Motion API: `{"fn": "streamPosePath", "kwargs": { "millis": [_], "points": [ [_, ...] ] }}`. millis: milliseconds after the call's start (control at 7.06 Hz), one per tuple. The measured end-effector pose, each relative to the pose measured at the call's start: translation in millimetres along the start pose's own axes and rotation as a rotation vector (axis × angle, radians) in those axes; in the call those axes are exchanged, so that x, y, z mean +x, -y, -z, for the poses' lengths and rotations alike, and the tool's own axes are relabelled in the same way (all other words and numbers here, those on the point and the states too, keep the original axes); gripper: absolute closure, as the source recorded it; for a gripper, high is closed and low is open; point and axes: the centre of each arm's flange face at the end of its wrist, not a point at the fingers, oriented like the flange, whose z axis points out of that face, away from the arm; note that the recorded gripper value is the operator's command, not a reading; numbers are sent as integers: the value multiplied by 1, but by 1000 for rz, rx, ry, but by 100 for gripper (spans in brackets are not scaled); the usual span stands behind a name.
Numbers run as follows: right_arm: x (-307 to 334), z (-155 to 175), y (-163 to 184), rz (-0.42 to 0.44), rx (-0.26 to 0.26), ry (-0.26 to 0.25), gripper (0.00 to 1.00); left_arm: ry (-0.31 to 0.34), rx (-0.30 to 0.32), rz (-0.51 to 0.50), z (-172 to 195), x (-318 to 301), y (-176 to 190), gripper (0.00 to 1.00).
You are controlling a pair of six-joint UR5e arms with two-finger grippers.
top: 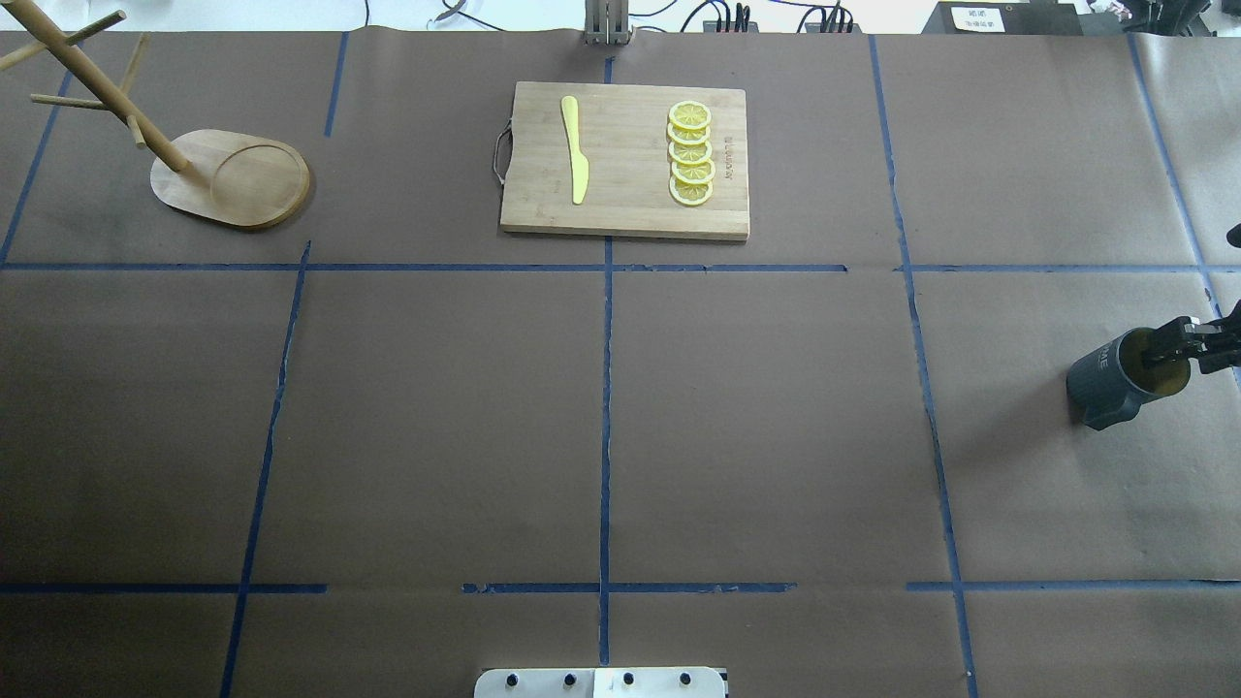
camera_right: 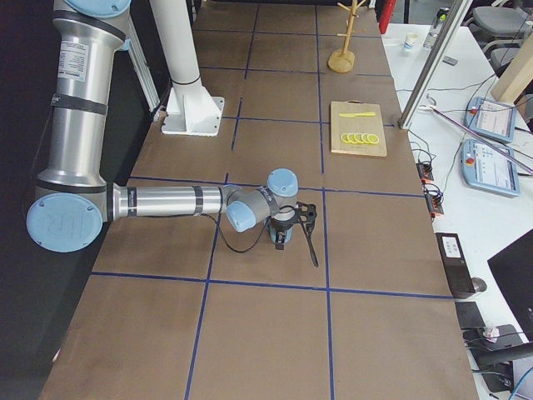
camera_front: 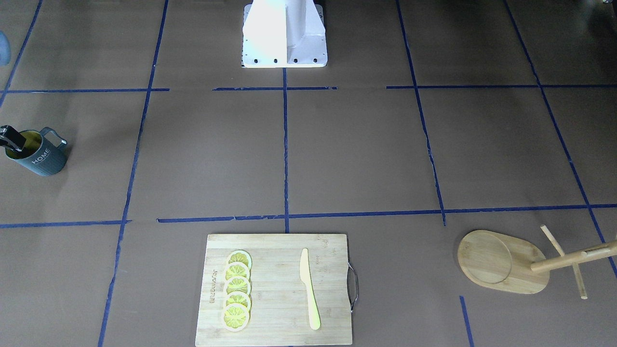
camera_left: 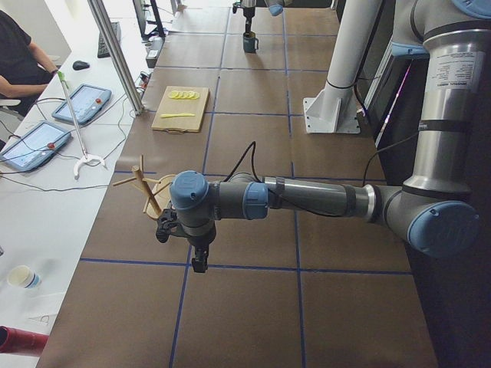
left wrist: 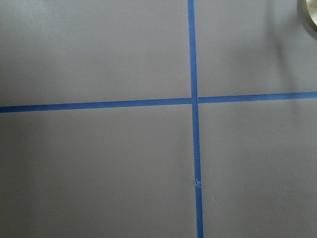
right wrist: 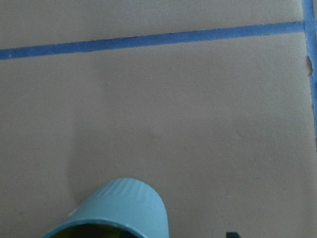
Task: Hang cup on storage rack
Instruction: 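Lower the right gripper and grasp the teal mug by its rim, then carry the teal mug with the right gripper toward the table centre and set it down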
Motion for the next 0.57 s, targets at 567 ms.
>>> {"fn": "streamPosePath", "kwargs": {
  "millis": [567],
  "points": [
    [-12, 14, -3, 17, -4, 39, 100, -2, 4, 0, 2, 2, 1, 0]
  ]
}}
